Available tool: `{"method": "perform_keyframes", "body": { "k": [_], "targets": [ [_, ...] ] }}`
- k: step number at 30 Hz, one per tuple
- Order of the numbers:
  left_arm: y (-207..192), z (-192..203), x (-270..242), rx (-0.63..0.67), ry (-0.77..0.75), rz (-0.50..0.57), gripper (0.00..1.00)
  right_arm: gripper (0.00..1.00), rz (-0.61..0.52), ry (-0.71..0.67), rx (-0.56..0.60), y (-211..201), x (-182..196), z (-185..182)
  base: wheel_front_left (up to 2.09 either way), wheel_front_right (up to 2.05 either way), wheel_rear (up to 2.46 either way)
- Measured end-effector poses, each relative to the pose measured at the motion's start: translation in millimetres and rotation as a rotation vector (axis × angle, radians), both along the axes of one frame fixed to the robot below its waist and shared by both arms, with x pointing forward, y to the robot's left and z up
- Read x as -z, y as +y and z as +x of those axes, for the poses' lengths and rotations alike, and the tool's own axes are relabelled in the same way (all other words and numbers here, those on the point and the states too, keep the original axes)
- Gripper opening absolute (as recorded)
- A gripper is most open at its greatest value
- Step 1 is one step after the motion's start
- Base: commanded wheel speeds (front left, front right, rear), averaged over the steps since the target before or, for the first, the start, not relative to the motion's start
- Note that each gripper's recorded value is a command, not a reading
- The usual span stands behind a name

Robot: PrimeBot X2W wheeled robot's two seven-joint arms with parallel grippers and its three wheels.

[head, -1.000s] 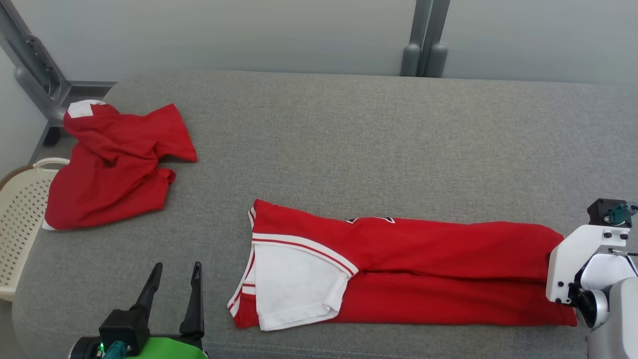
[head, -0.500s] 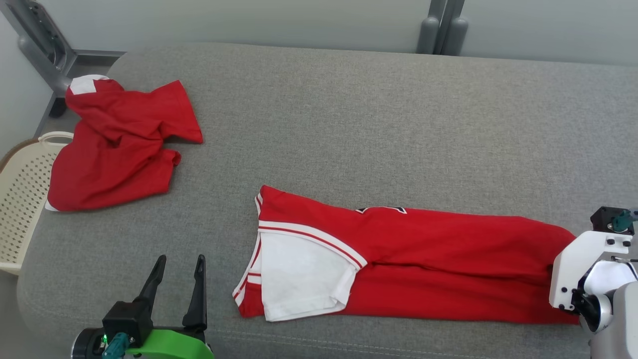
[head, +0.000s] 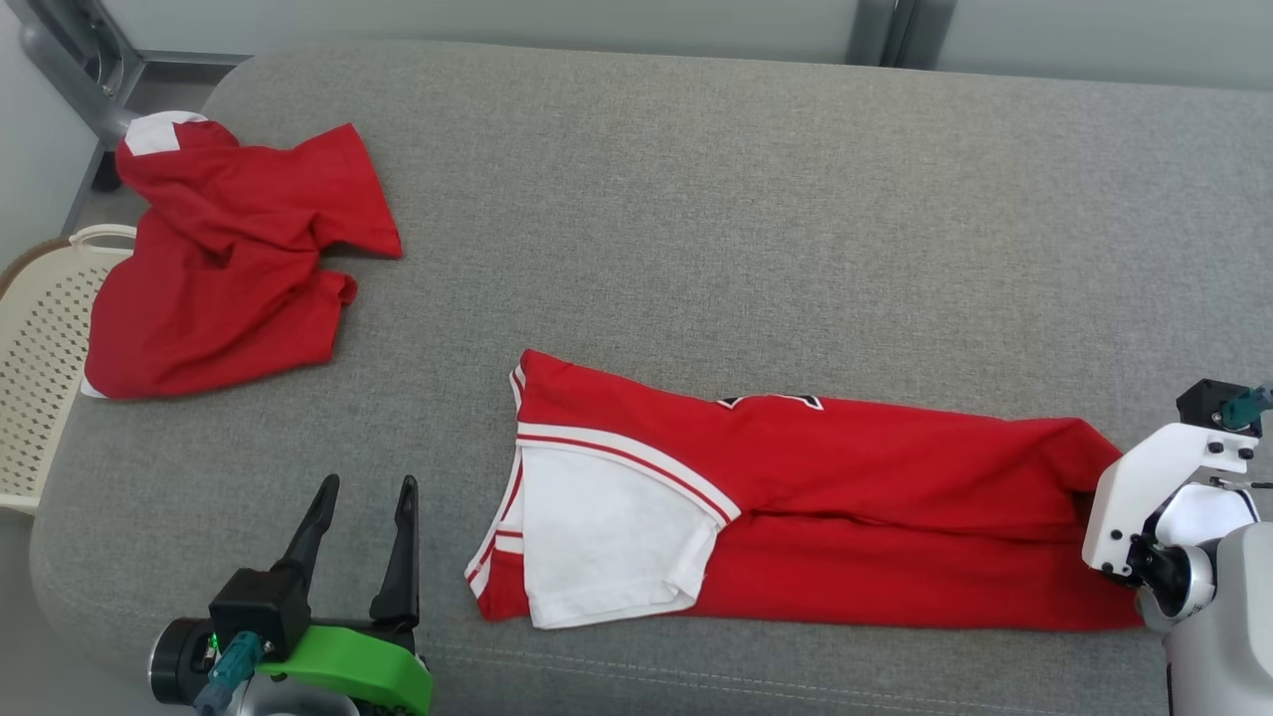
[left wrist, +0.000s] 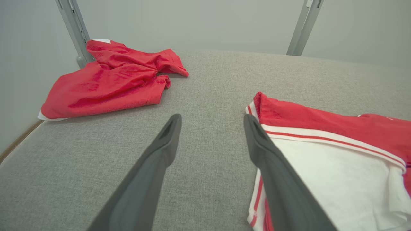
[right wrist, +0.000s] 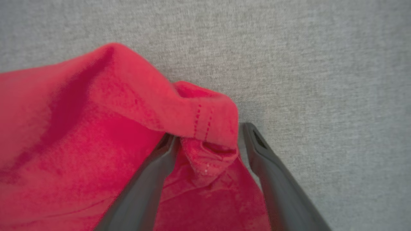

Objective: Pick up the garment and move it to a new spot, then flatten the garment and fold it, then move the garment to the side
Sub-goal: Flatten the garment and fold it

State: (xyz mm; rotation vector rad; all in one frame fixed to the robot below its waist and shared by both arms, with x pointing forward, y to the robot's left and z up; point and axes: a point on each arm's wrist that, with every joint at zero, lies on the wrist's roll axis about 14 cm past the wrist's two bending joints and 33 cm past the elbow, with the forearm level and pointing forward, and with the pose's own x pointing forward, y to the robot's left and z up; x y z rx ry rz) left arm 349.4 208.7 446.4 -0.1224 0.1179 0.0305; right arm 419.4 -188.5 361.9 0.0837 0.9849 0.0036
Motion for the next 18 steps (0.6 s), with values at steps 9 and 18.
{"method": "perform_keyframes", "body": {
  "k": [9,18],
  "targets": [
    [-0.3,-0.6,2.5,-0.003,0.007,-0.005,1.0,0.0,0.041,0.037,-0.034,16.2,0.7,-3.9,0.0,0.0,0.0],
    [-3.8,0.2,0.2,0.008,-0.003,-0.009,1.0,0.0,0.044,0.01,-0.014,12.3,-5.6,-5.0,0.0,0.0,0.0]
  ]
}}
